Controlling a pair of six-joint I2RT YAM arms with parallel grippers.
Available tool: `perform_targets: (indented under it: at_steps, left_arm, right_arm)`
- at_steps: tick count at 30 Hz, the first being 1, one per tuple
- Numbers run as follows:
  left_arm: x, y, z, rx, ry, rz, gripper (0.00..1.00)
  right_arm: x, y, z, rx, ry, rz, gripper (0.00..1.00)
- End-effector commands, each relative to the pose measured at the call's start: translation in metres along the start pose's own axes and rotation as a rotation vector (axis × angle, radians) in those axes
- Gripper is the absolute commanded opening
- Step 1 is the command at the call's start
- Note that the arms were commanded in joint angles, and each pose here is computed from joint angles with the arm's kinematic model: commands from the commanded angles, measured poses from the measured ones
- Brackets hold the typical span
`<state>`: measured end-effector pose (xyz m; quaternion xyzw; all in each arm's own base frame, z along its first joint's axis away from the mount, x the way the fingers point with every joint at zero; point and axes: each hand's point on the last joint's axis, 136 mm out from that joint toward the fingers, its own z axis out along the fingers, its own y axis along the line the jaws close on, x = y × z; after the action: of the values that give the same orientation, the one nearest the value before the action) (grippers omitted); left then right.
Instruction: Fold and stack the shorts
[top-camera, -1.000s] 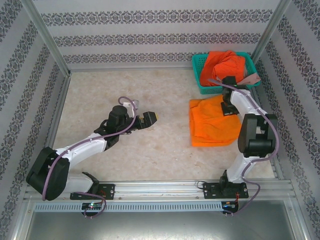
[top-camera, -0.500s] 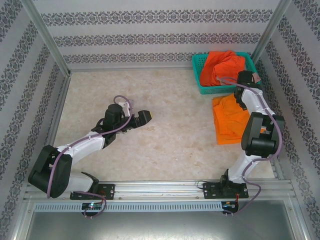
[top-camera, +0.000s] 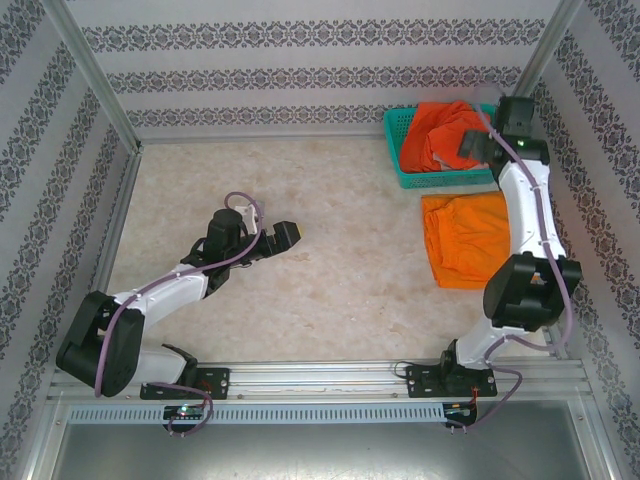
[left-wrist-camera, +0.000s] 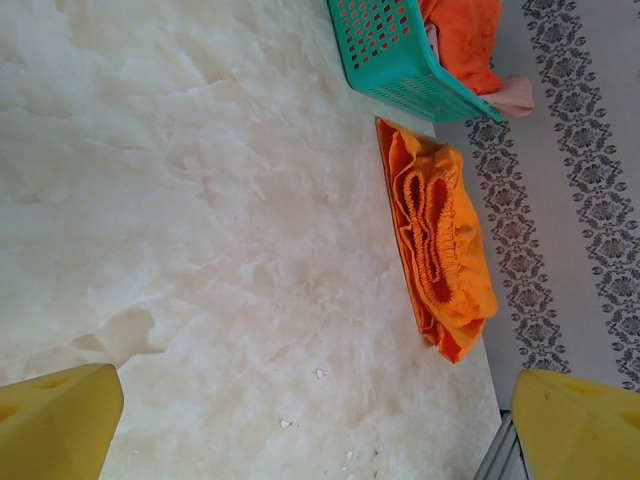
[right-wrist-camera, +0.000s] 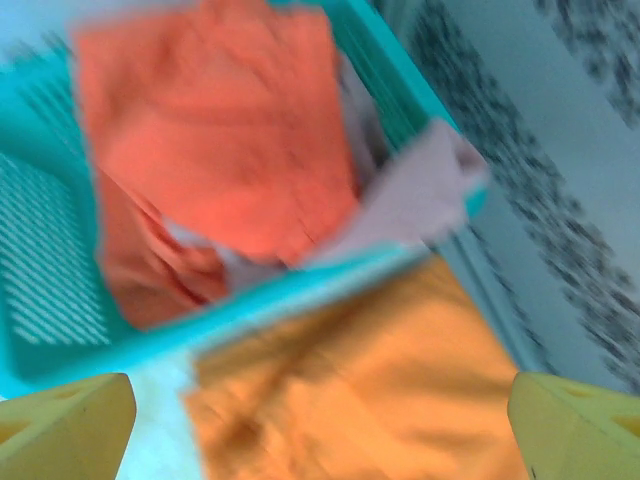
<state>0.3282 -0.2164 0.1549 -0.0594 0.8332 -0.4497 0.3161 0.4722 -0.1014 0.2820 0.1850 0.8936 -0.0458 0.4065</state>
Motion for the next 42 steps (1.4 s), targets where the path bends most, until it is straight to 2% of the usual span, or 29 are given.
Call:
perform_targets:
  at_steps: [1,8,14,17,21,26,30,36,42]
  left_arm:
    - [-0.008,-0.008,-0.009,0.017,-0.031,0.019,1.00]
    - [-0.009,-0.007,-0.013,-0.009,-0.035,0.023,1.00]
    - [-0.011,-0.005,-0.014,-0.040,-0.031,0.034,1.00]
    - [-0.011,-0.003,-0.013,-0.051,-0.028,0.035,1.00]
    - [-0.012,-0.001,-0.012,-0.063,-0.025,0.033,1.00]
    - [-0.013,0.001,-0.011,-0.067,-0.032,0.017,1.00]
    - [-0.014,-0.002,-0.013,-0.062,-0.039,0.012,1.00]
    - [-0.016,-0.003,-0.016,-0.063,-0.047,0.020,1.00]
    - [-0.016,-0.005,-0.014,-0.049,-0.048,0.014,1.00]
  right_arm:
    - [-0.015,0.034,0.050,-0.101,0.044,0.123,0.94]
    - [-0.043,0.058,0.120,-0.047,0.016,0.089,0.92]
    - [-0.029,0.068,0.180,-0.036,0.027,0.113,0.82]
    - [-0.018,0.067,0.203,-0.018,0.040,0.113,0.71]
    - [-0.012,0.064,0.216,0.001,0.039,0.103,0.47]
    - [-0.018,0.061,0.212,0.009,0.021,0.099,0.13]
    - [-0.044,0.065,0.189,-0.015,-0.044,0.114,0.00]
    - [-0.094,0.072,0.137,-0.071,-0.177,0.149,0.00]
    - [-0.122,0.077,0.100,-0.112,-0.257,0.161,0.00]
